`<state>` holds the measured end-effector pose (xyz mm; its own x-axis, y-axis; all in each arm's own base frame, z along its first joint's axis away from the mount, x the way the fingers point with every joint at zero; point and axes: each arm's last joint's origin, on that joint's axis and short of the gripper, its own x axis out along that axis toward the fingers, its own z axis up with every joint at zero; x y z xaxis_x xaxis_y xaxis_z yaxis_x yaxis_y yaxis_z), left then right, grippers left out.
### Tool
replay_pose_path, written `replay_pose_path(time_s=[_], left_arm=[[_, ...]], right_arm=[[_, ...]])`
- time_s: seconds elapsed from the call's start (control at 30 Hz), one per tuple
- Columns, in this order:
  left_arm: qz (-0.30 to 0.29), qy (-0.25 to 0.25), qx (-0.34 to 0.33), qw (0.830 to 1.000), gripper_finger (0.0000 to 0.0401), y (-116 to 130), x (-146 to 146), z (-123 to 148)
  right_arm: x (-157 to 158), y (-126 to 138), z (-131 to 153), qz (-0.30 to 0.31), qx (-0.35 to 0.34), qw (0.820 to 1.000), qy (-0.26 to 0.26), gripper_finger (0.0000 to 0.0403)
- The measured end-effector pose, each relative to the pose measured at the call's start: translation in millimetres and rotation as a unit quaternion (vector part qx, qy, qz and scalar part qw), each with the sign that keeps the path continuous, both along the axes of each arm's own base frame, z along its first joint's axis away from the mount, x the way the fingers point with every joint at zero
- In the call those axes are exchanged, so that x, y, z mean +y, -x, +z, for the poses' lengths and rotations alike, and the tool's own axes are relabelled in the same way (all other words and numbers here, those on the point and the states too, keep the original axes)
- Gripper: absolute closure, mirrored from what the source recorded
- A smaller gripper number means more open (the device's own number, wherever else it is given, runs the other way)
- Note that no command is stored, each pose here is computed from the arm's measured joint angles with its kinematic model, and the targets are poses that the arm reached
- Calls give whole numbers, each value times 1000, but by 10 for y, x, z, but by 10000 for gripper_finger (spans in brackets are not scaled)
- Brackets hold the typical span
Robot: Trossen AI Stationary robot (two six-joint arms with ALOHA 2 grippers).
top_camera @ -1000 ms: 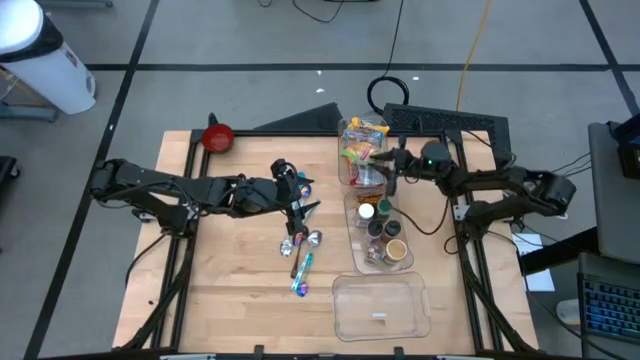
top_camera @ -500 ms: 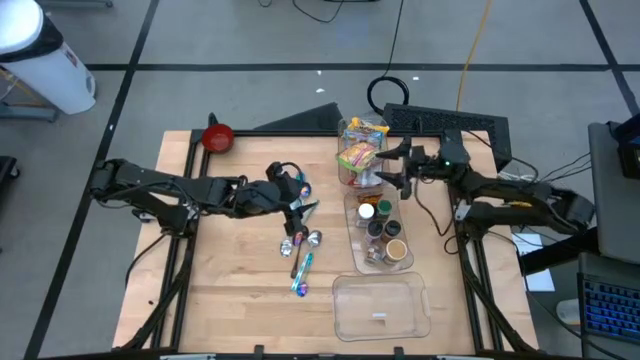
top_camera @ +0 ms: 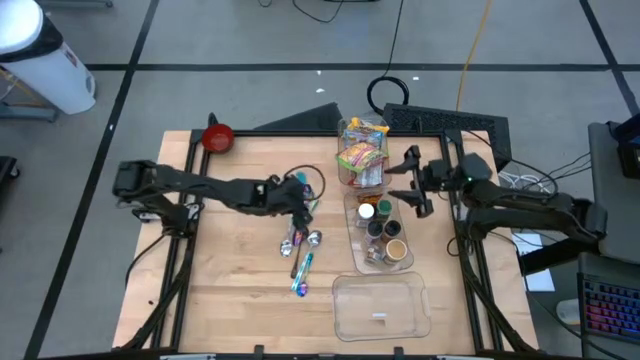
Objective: Pick & Place Food Item
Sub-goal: Put the blue spoon into the bottom transparent bin
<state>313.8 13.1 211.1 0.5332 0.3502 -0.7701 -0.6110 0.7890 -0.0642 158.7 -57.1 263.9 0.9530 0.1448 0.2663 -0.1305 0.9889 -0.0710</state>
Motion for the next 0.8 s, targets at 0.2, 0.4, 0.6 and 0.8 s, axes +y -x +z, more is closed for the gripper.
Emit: replay_pose_path(time_s=[0.2, 0.4, 0.6, 0.8], left_arm=[[-8, 87, 35, 996, 123, -177, 164, -430], [25, 123, 54, 991, 123, -227, 363, -695], [53, 127, 50, 989, 123, -214, 493, -713], [66, 99, 52, 991, 123, -209, 514, -711]], right_arm=[[39, -41, -29, -49, 4, 998, 26, 152], [30, -48, -45, -73, 11, 997, 34, 152], [30, -49, -46, -73, 11, 997, 35, 152], [31, -49, -46, -72, 11, 997, 35, 152]])
